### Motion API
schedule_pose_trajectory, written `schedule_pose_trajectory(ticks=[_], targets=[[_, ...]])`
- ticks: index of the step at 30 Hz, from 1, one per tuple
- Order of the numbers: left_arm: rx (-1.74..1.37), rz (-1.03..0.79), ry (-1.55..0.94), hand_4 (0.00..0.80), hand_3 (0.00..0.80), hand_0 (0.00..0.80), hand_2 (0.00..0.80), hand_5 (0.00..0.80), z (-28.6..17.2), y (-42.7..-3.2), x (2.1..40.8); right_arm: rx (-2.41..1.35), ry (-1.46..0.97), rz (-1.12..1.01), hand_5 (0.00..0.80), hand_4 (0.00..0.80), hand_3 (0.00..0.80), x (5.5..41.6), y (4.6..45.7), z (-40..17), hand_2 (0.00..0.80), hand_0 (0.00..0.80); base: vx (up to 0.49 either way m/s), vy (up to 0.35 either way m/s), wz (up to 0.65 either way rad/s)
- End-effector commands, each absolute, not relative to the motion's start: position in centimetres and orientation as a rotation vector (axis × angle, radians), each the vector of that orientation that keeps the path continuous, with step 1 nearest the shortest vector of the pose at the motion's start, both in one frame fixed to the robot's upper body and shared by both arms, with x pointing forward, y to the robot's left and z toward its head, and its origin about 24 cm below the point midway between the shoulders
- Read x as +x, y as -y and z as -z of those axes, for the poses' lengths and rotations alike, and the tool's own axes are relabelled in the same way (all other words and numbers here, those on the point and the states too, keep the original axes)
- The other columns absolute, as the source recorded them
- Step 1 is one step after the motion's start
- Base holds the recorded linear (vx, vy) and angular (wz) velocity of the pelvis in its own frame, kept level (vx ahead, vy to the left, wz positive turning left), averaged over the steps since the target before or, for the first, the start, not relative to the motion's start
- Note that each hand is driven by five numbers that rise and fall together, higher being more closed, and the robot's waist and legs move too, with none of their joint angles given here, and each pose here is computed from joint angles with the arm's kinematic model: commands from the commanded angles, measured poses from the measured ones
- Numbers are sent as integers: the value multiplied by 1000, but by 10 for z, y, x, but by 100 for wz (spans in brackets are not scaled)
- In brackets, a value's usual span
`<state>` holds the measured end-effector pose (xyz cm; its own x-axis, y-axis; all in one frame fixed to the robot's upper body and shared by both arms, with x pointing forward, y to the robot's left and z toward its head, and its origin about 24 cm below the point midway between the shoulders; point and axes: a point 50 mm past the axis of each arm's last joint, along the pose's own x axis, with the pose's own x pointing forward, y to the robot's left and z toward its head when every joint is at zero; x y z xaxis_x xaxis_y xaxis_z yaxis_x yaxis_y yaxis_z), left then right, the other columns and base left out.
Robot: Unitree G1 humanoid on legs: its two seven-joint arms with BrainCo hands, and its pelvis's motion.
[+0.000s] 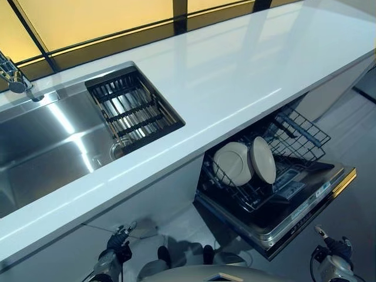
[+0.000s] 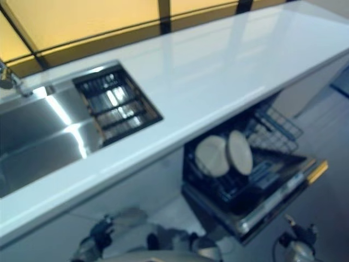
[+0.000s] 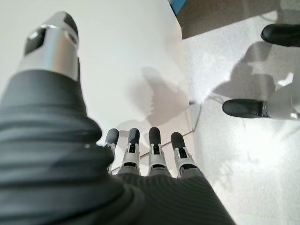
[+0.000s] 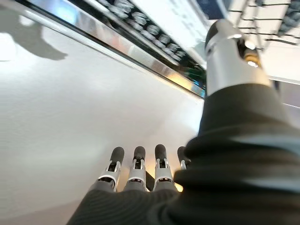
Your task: Take plates into dishwasher
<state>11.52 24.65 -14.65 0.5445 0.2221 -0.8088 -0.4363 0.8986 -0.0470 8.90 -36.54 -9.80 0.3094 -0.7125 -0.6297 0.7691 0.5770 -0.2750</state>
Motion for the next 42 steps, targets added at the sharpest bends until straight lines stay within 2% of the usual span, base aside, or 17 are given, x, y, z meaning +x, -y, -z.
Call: schedule_pose_trajectory(ticks=[1,8,16,26,35,42], targets=[[-204,-328,-778,0,0,0,0,0,126,-253,163,224,-661,930,0,0,0,123,368,88,0,0,-120,-36,0],[-232,-287,-693,0,0,0,0,0,116,-242,188,473,-538,838,0,0,0,153,355,86,0,0,-143,30,-1],[-284,-187,-655,0,0,0,0,0,116,-214,197,601,-344,570,0,0,0,203,349,60,0,0,-60,105,-7],[-318,-113,-640,0,0,0,0,0,114,-197,203,469,-116,124,0,0,0,299,323,-22,0,0,-38,67,-19],[-299,-96,-668,0,0,0,0,0,118,-197,198,343,-2,-125,0,0,0,334,293,-74,0,0,9,1,-18],[-300,-110,-680,0,0,0,0,0,118,-196,198,310,79,-188,0,0,0,354,278,-114,0,0,16,-5,-2]])
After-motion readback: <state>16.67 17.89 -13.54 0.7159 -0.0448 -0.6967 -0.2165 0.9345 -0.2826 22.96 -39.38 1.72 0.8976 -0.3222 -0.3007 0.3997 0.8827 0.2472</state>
